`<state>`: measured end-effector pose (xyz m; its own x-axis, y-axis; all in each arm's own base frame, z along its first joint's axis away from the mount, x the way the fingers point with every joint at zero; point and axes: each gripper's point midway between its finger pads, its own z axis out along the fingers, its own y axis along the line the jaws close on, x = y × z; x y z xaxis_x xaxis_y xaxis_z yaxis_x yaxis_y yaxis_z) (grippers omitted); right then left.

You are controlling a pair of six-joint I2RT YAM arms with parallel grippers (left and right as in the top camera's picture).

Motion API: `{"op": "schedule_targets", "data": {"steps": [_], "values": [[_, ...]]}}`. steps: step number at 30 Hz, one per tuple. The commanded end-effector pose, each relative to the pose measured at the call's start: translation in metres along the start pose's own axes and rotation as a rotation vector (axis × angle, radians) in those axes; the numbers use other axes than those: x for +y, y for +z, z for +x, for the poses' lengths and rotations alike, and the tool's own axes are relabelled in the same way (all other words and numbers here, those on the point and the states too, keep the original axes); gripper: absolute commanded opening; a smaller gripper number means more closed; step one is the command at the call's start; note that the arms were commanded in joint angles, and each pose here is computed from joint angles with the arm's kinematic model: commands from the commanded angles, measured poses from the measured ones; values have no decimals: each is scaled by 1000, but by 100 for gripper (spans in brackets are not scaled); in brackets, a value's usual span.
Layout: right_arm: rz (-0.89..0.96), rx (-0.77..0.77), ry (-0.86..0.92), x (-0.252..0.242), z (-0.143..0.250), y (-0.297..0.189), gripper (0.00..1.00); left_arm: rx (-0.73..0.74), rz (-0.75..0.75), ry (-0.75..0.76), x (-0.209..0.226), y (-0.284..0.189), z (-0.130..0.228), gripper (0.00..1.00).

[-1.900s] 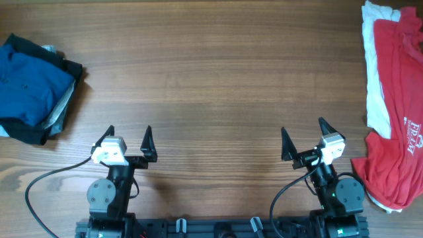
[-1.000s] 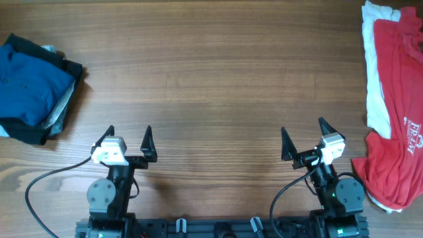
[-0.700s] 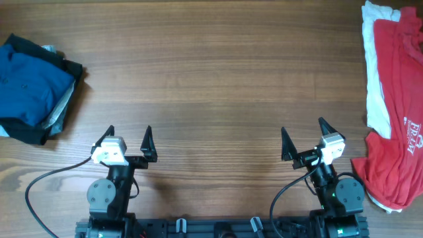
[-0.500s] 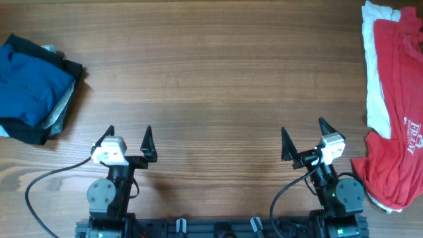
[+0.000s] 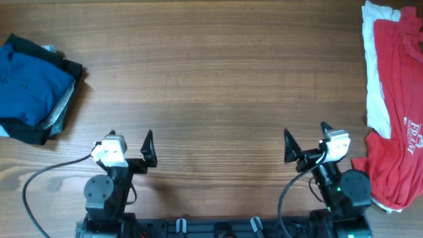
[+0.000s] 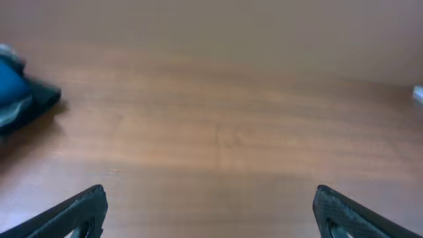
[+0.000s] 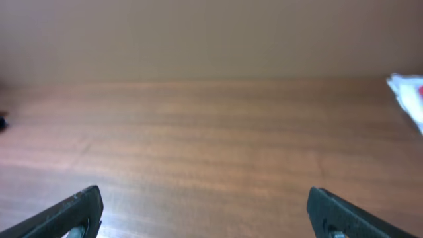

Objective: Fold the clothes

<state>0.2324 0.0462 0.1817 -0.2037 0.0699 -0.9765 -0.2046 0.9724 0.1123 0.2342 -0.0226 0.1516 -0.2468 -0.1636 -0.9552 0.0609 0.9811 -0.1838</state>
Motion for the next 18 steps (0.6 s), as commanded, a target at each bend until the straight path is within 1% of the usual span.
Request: {"op": "schedule_targets", "data": {"steps": [1, 5, 6, 7, 10, 11, 12, 13, 14, 17, 18], "values": [[72, 68, 26, -8, -26, -11, 100, 36, 15, -24, -11, -14, -33, 100], [104, 272, 45, -9, -26, -17, 100, 211, -23, -60, -12, -18, -38, 100], [117, 364, 52, -10, -20, -18, 100, 277, -46, -131, -12, -17, -37, 100], [117, 422, 100, -8, -18, -15, 100, 347, -62, -191, -13, -17, -35, 100], [99, 511, 146, -3, -13, -5, 100, 477, -75, -210, -17, -16, -34, 100], [67, 526, 155, 2, -11, 2, 100, 521, -87, -212, -18, -14, -35, 100], [26, 545, 147, 7, -8, 5, 100, 550, -95, -213, -18, -14, -36, 100], [37, 577, 143, 5, -1, 8, 100, 576, -102, -215, -18, -13, -36, 100], [119, 604, 171, -7, 6, 9, 100, 592, -107, -216, -18, -12, -34, 100], [557, 645, 333, -69, 28, -4, 100, 608, -113, -216, -17, -9, -31, 100], [645, 659, 347, -83, 34, -7, 100, 607, -113, -216, -17, -9, -32, 100]]}}
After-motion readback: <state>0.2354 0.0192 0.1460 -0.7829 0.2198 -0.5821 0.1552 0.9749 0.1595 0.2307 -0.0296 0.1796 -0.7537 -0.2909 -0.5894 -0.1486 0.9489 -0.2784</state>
